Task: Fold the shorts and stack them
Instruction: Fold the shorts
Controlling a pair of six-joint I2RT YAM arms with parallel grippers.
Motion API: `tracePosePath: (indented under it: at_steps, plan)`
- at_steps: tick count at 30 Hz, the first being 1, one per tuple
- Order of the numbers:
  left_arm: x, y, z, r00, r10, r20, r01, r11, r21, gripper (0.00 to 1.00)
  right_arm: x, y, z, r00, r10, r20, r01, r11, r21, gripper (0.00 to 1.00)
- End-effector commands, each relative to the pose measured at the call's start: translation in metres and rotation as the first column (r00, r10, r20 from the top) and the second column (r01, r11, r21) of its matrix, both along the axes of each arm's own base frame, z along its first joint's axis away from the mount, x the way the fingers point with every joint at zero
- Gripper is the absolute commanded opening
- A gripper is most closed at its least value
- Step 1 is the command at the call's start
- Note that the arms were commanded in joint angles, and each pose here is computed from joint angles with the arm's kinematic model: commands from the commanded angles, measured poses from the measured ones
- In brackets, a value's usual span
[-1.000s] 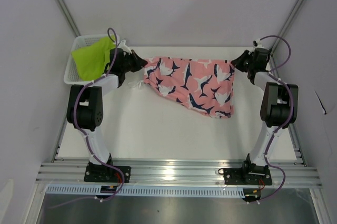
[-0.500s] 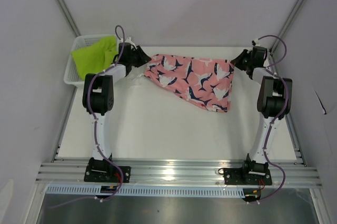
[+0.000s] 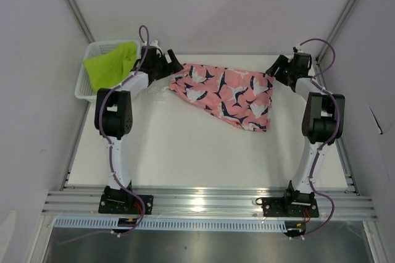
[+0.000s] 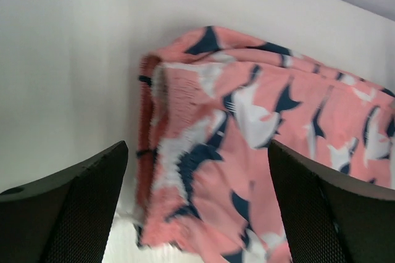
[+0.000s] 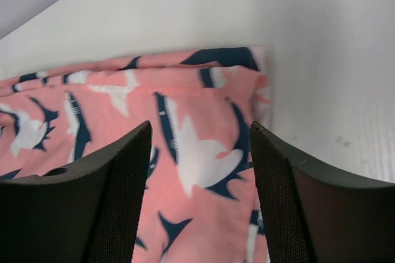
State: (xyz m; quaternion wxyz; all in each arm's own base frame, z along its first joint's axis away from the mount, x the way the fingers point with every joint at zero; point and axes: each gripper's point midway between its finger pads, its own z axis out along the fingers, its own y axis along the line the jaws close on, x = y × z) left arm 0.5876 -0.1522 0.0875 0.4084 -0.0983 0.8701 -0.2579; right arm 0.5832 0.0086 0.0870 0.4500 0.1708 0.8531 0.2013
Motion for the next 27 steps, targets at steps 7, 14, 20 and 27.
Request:
tracePosePath:
  at_steps: [7, 14, 20, 27]
  plan:
    - [-0.048, -0.014, 0.118, 0.981, -0.057, 0.183, 0.058, 0.998, 0.001, 0.98, -0.037, 0.138, 0.075, 0.948, 0.302, 0.098, -0.314, 0.936, 0.157, 0.51]
    - [-0.084, -0.012, 0.122, 0.982, -0.067, 0.174, 0.067, 0.998, 0.006, 0.98, -0.056, 0.241, 0.054, 0.873, 0.466, 0.142, -0.482, 0.784, 0.392, 0.11]
    - [-0.105, -0.008, 0.114, 0.988, -0.065, 0.142, 0.064, 0.998, 0.013, 0.97, -0.061, 0.289, 0.02, 0.855, 0.511, 0.084, -0.481, 0.723, 0.496, 0.0]
    - [-0.126, -0.01, 0.103, 0.993, -0.061, 0.105, 0.06, 0.998, 0.014, 0.97, -0.087, 0.305, -0.034, 0.836, 0.543, -0.079, -0.432, 0.741, 0.514, 0.0]
